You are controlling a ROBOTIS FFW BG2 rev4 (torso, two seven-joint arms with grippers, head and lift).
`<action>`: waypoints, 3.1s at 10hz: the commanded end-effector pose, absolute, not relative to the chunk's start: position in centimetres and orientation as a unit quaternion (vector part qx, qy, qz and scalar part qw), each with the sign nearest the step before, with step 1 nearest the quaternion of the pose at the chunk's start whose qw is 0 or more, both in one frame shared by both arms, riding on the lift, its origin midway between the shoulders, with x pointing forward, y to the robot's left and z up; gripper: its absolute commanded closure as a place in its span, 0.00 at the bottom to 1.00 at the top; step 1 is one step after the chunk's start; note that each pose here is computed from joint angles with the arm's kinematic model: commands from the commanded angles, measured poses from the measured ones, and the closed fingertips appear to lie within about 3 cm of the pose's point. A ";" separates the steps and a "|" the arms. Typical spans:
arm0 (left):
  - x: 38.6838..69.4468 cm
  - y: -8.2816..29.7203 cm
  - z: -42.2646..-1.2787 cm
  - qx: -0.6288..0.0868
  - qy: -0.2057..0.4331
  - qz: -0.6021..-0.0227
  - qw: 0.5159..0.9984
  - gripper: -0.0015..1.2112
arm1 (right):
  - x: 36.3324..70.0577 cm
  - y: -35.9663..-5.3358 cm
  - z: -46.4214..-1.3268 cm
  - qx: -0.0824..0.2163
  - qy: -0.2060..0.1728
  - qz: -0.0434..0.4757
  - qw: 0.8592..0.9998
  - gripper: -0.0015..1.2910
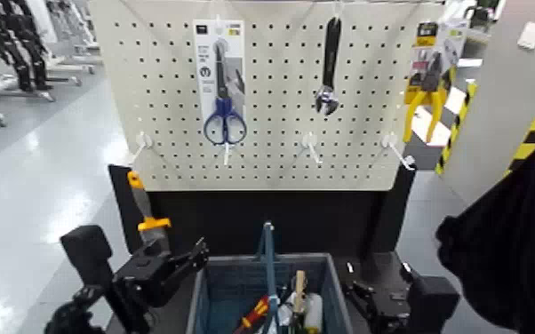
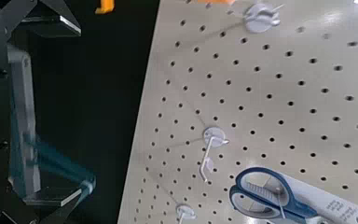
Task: Grasp the handle of the crate.
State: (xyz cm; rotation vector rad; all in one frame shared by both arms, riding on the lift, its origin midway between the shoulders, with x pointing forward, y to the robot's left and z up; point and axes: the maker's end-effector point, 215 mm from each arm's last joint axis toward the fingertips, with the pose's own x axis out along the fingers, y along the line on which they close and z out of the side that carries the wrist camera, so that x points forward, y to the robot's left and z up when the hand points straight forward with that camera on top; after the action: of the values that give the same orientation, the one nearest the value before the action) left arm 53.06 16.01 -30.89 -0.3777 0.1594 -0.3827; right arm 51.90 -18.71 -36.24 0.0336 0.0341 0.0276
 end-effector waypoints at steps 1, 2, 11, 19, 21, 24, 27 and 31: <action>52.4 14.2 -30.9 -0.283 0.142 -0.240 0.918 0.09 | 51.9 -18.7 -36.4 0.017 0.020 0.014 1.000 0.11; 52.1 13.5 -31.0 -0.305 0.162 -0.256 0.903 0.09 | 51.9 -18.7 -36.4 0.017 0.020 0.014 1.000 0.11; 50.5 5.2 -31.6 -0.489 0.271 -0.405 0.723 0.09 | 51.9 -18.4 -36.5 0.023 0.019 0.015 0.999 0.11; 51.4 1.2 -31.9 -0.527 0.298 -0.441 0.663 0.14 | 51.9 -18.4 -36.3 0.027 0.014 0.015 0.999 0.11; 51.3 0.3 -31.7 -0.533 0.298 -0.449 0.652 0.24 | 51.9 -18.3 -36.3 0.028 0.014 0.016 0.999 0.11; 51.3 0.4 -32.0 -0.538 0.297 -0.445 0.651 0.75 | 51.9 -18.3 -36.3 0.028 0.013 0.016 0.999 0.11; 51.4 0.4 -32.1 -0.542 0.295 -0.443 0.650 0.94 | 51.9 -18.3 -36.2 0.029 0.012 0.016 0.999 0.11; 51.1 0.0 -31.9 -0.548 0.289 -0.444 0.647 0.98 | 51.9 -18.3 -36.3 0.030 0.013 0.016 0.999 0.11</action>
State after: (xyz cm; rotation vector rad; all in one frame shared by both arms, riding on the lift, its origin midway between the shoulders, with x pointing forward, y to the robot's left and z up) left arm 51.16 0.09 -32.04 -1.2427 0.6612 -1.0085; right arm 51.91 -18.30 -36.31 0.0577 0.0258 0.0328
